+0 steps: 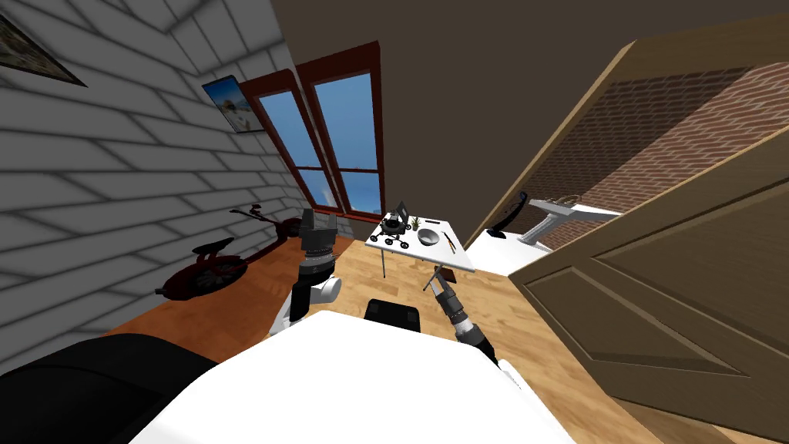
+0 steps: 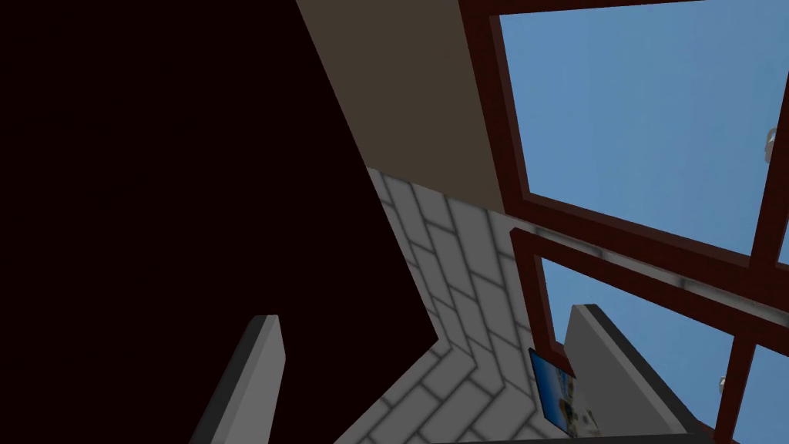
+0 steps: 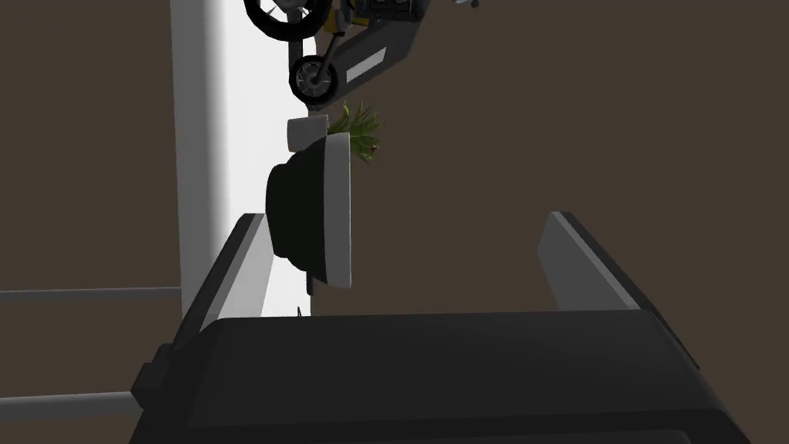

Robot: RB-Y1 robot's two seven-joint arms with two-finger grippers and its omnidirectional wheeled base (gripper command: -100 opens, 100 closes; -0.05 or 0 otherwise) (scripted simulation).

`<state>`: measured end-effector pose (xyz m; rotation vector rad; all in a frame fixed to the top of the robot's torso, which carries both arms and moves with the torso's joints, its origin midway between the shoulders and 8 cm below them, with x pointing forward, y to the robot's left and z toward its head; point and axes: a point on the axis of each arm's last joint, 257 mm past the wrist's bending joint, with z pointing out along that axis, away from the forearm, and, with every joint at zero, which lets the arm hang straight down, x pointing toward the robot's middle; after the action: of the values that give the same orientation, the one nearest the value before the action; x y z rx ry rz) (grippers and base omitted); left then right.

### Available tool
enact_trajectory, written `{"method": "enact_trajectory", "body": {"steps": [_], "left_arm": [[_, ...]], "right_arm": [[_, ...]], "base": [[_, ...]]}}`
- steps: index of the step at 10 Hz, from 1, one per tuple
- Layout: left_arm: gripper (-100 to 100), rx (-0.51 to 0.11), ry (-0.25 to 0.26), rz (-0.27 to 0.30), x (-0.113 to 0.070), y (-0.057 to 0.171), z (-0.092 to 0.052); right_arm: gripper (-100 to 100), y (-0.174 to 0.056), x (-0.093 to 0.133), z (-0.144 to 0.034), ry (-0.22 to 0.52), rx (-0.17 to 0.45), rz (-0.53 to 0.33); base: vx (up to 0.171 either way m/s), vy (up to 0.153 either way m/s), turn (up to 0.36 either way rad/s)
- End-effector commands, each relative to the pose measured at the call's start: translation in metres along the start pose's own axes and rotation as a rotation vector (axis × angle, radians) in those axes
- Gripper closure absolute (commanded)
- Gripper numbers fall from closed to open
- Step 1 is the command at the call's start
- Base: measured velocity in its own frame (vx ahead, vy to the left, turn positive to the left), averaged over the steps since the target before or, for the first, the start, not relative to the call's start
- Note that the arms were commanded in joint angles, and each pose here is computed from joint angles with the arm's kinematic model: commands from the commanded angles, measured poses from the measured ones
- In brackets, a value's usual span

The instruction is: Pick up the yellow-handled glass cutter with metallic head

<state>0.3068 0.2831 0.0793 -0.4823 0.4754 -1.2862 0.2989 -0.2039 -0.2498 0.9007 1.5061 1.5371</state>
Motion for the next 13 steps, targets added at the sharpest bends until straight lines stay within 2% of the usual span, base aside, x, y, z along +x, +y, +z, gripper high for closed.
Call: {"method": "enact_trajectory", "body": {"steps": [1,2,3,4,5,6,7,8,9,10,11,12,13], "left_arm": [[0,0.0,0.0,0.0,0.0,0.0,0.0],[0,0.0,0.0,0.0,0.0,0.0,0.0],[0,0.0,0.0,0.0,0.0,0.0,0.0],[0,0.0,0.0,0.0,0.0,0.0,0.0],[0,0.0,0.0,0.0,0.0,0.0,0.0],[0,0.0,0.0,0.0,0.0,0.0,0.0],[0,0.0,0.0,0.0,0.0,0.0,0.0],[0,0.0,0.0,0.0,0.0,0.0,0.0],[0,0.0,0.0,0.0,0.0,0.0,0.0],[0,0.0,0.0,0.0,0.0,0.0,0.0],[0,0.0,0.0,0.0,0.0,0.0,0.0],[0,0.0,0.0,0.0,0.0,0.0,0.0],[0,0.0,0.0,0.0,0.0,0.0,0.0]], "right_arm": [[-100,-0.013,-0.001,-0.005,0.024,0.049,0.005],[-100,-0.043,0.007,-0.022,0.042,0.13,0.041],[-100,-0.045,0.005,-0.025,0.053,0.14,0.029],[-100,-0.074,0.011,-0.047,0.071,0.225,0.061],[-100,-0.075,0.01,-0.049,0.08,0.233,0.052],[-100,-0.102,0.015,-0.075,0.098,0.322,0.078],[-100,-0.118,0.017,-0.095,0.111,0.385,0.097],[-100,-0.128,0.015,-0.107,0.123,0.422,0.088],[-100,-0.151,0.019,-0.136,0.132,0.505,0.114],[-100,-0.152,0.014,-0.141,0.141,0.52,0.1],[-100,-0.171,0.016,-0.171,0.148,0.602,0.121],[-100,-0.172,0.01,-0.177,0.155,0.618,0.107],[-100,-0.185,0.009,-0.207,0.17,0.694,0.118]], "base": [[-0.037,0.041,0.081],[-0.044,0.045,0.204],[-0.033,0.031,0.106],[-0.033,0.044,0.198],[-0.024,0.039,0.1],[-0.035,0.056,0.236],[-0.057,0.084,0.338],[-0.035,0.055,0.074],[-0.022,0.044,0.179],[-0.014,0.032,0.113],[-0.009,0.05,0.233],[-0.01,0.035,0.113],[-0.017,0.044,0.224]]}}
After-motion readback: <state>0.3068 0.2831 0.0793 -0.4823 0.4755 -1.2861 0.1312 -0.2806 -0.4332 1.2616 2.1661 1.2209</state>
